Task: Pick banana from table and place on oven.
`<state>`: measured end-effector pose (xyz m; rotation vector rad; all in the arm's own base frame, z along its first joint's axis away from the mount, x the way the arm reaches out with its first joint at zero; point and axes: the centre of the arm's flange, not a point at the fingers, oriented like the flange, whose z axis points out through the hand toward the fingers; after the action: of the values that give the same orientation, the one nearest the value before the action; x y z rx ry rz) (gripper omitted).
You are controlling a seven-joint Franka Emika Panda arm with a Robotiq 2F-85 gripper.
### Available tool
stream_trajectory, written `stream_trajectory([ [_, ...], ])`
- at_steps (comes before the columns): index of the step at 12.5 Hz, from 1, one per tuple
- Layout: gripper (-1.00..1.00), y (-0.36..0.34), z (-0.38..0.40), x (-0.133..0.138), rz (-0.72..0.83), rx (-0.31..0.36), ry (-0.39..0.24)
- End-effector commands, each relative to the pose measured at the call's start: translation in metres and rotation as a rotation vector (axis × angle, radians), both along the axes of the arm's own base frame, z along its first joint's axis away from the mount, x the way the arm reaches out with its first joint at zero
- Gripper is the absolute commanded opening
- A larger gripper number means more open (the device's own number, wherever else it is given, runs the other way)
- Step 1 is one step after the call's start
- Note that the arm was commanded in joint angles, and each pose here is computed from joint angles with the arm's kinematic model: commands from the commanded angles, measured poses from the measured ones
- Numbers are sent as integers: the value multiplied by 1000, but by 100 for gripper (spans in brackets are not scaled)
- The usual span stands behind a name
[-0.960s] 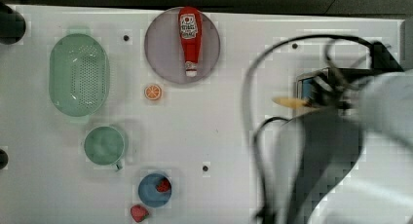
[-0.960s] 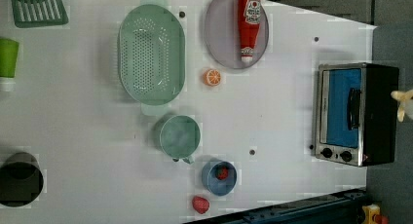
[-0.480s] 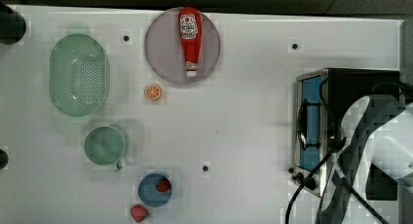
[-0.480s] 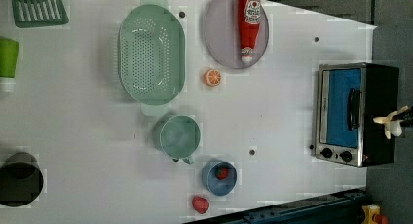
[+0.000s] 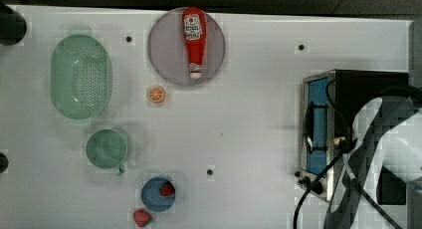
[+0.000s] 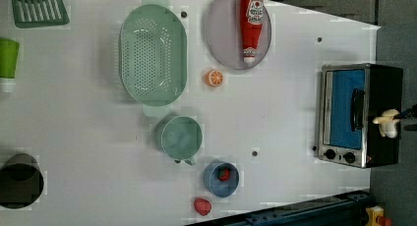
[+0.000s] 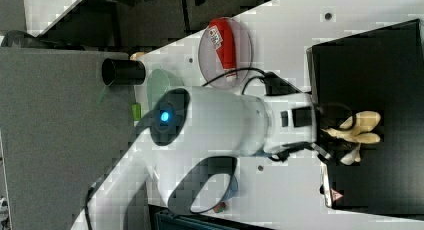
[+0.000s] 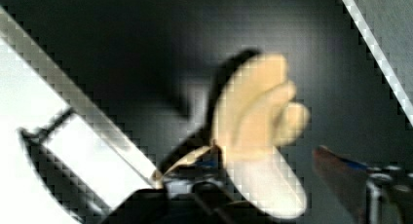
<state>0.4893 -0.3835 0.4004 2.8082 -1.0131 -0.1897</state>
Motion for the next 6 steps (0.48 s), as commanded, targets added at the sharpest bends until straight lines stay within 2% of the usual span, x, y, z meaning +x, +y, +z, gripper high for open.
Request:
stream_trajectory([
  [1, 84, 1, 36, 5, 44, -22, -81],
  [2, 99, 4, 52, 7, 51, -30, -110],
  [4, 100, 23, 95, 14, 94, -37, -177],
  [6, 100, 57, 136, 12, 151, -21, -185],
])
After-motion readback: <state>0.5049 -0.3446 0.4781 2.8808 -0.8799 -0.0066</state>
